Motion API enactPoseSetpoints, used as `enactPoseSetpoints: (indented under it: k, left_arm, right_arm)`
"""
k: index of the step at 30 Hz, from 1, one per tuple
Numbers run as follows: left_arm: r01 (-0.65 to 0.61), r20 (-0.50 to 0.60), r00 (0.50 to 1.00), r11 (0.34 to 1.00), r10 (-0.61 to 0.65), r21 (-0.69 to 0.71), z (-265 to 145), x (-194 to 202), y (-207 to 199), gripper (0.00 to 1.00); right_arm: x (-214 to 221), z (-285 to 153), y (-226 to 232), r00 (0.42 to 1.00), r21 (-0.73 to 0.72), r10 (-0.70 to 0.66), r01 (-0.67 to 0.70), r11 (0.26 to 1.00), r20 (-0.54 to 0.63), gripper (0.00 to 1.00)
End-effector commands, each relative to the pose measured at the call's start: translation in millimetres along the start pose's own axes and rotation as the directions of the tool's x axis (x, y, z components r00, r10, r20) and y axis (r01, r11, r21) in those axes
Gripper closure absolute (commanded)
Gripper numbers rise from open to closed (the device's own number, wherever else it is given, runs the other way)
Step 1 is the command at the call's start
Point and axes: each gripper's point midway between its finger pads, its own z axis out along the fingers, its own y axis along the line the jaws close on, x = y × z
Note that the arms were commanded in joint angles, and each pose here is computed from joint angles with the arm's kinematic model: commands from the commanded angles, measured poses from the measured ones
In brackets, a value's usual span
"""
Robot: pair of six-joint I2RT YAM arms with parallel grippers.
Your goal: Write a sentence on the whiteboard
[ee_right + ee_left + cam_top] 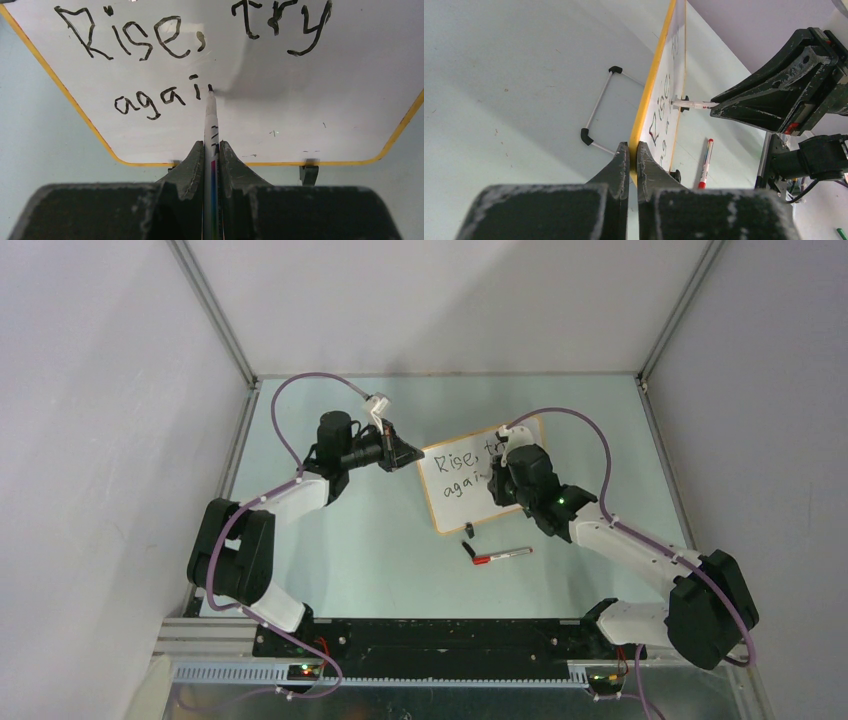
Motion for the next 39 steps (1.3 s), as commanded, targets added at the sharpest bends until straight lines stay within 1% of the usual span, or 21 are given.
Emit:
enactPoseSetpoints:
  k: [1, 13, 25, 39]
  left_arm:
    - [-0.040, -0.011, 0.999, 0.999, 0.040, 0.002, 1.8, -1.1, -4.8, 0.97]
    - [-0.039, -0.012, 0.999, 0.999, 0.039, 0.001, 1.7, -0.9, -5.1, 0.98]
    - [-0.039, -0.013, 0.999, 0.999, 0.039, 0.001, 1.4, -0.8, -5.4, 0.97]
    - [-0.041, -0.012, 0.999, 0.999, 0.041, 0.004, 1.6, -1.4, -5.9, 0.97]
  right_arm:
    - [3.8, -4.6, -1.9, 1.000, 0.014, 0.010, -0.010, 1.000, -0.003, 1.00]
    - [12.7, -6.9, -2.9, 1.000, 0.018, 0.011, -0.011, 1.000, -0.014, 1.00]
    - [-10.9, -11.2, 3.7, 0.999, -0.017, 0.013, -0.012, 1.000, 0.049, 1.00]
    - [-21.7, -4.2, 6.5, 0.998, -0.020, 0.010, -0.009, 1.000, 0.055, 1.00]
